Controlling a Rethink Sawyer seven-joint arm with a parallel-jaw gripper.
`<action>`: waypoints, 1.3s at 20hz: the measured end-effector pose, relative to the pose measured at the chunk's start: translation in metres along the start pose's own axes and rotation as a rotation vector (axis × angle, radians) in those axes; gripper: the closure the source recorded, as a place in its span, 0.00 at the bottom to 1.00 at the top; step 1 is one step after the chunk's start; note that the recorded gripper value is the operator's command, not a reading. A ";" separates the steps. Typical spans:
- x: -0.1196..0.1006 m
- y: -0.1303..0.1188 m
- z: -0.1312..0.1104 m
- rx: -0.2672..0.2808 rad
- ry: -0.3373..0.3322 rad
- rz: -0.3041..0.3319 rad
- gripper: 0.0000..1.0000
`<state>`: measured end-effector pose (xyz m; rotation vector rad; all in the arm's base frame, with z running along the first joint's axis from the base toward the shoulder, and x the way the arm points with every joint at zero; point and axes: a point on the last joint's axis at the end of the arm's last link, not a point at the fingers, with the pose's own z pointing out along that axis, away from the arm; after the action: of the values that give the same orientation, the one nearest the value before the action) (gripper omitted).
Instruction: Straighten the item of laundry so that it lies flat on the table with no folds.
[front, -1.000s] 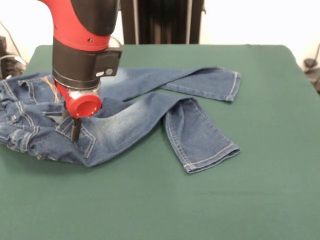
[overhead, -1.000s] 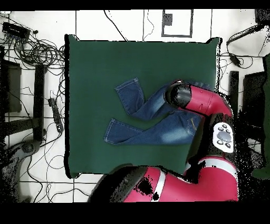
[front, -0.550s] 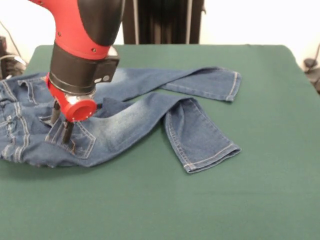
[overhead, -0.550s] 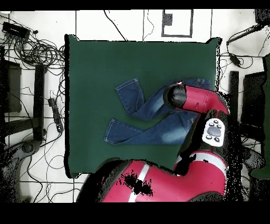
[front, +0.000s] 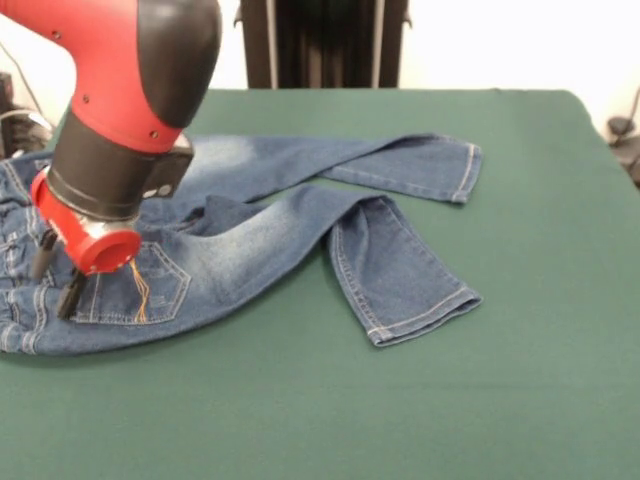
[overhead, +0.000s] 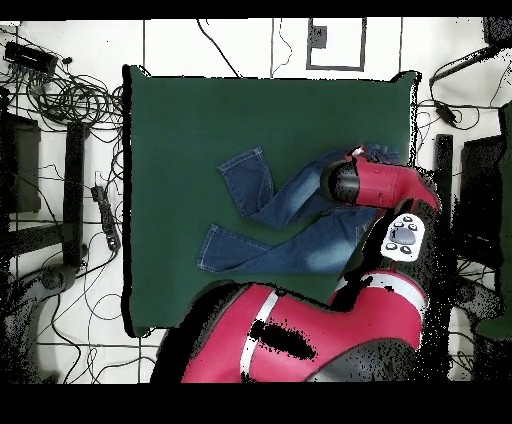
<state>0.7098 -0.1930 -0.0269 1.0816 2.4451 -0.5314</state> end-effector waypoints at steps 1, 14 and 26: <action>-0.001 -0.002 0.002 0.000 -0.003 -0.002 0.00; -0.028 -0.042 0.003 0.006 0.017 0.082 0.00; -0.059 -0.056 -0.054 -0.003 0.122 0.248 0.00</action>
<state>0.6921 -0.2367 0.0588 1.4289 2.3637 -0.3928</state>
